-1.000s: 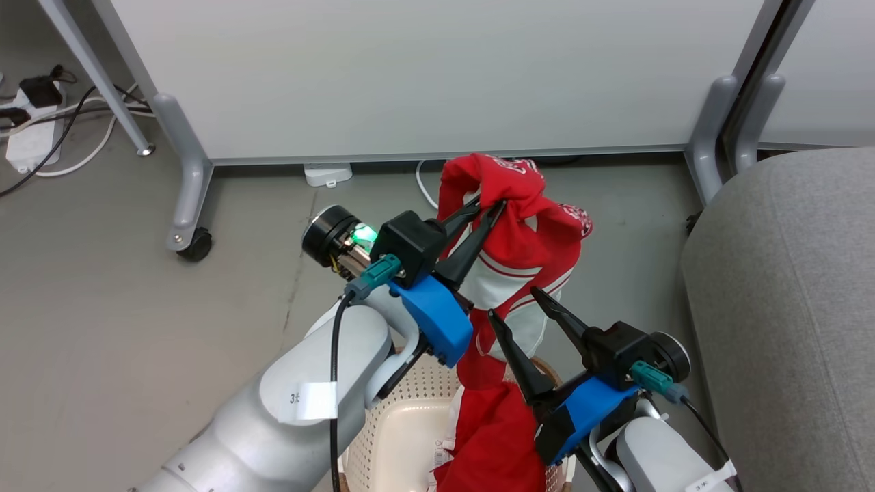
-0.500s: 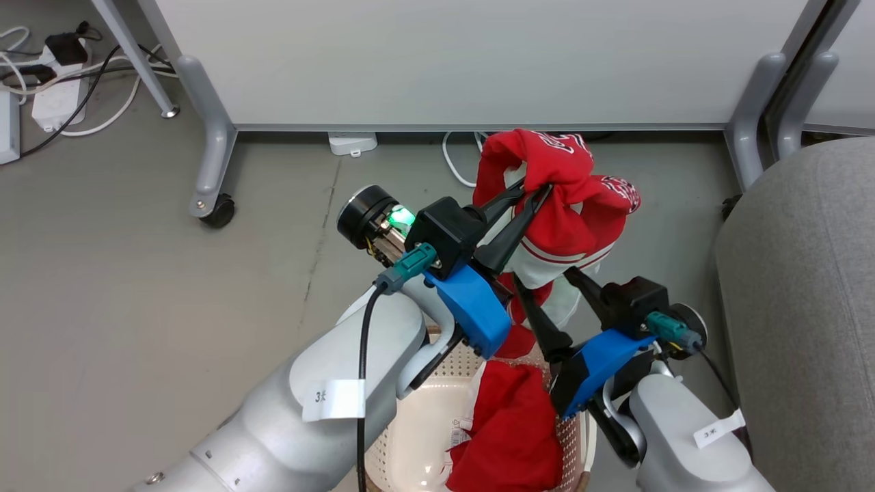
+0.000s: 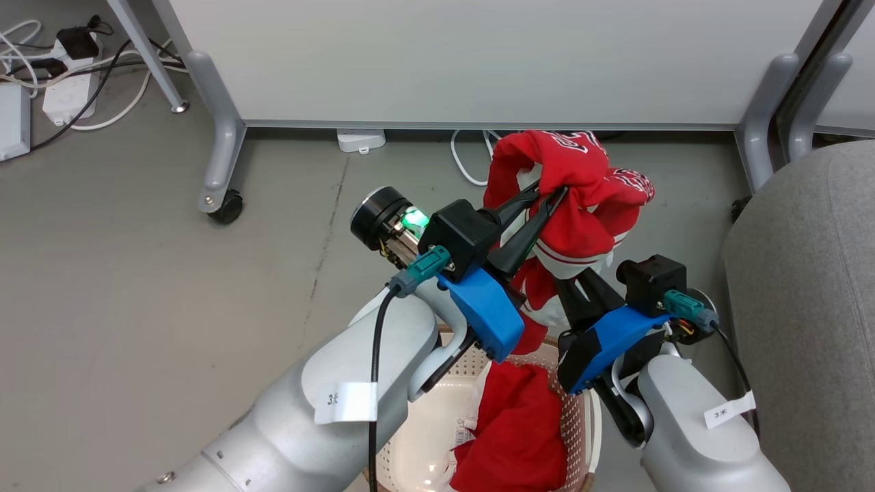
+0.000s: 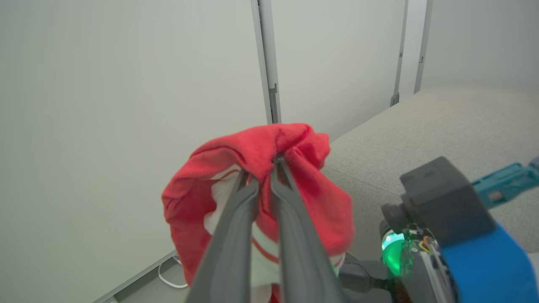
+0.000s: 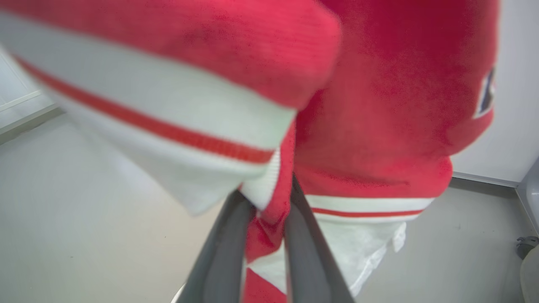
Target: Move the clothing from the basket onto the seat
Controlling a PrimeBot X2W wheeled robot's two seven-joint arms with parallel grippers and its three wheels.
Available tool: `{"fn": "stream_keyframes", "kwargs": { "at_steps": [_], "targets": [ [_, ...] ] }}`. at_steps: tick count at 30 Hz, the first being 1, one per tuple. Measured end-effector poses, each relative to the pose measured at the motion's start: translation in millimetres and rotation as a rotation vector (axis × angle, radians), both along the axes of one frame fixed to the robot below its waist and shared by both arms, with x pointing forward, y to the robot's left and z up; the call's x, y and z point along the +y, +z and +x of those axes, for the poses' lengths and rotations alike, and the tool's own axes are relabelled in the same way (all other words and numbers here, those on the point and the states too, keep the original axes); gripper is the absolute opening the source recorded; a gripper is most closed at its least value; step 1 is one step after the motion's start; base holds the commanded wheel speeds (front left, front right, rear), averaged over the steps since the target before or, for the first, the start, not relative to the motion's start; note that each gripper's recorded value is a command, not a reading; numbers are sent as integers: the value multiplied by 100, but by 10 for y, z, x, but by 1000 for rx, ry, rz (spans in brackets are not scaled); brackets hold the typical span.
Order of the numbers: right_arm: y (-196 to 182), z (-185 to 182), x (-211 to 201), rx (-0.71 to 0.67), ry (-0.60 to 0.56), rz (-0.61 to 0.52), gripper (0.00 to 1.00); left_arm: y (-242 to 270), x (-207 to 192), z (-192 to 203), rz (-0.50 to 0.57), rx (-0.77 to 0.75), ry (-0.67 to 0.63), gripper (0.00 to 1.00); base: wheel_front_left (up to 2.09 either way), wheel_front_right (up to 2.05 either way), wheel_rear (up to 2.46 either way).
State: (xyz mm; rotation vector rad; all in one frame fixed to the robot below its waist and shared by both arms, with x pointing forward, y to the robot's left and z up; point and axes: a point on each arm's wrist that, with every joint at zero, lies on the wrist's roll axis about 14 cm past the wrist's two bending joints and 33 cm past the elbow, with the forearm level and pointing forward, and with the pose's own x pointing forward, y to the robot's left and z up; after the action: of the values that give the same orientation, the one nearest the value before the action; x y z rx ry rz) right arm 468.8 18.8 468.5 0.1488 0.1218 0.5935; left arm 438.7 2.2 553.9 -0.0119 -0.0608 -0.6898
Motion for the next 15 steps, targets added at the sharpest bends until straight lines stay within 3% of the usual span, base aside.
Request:
{"fn": "stream_keyframes", "kwargs": {
  "at_steps": [15],
  "targets": [
    [59, -26, 9, -17, 7, -5, 0, 43, -9, -11, 1, -11, -3, 0, 0, 0, 0]
  ]
}}
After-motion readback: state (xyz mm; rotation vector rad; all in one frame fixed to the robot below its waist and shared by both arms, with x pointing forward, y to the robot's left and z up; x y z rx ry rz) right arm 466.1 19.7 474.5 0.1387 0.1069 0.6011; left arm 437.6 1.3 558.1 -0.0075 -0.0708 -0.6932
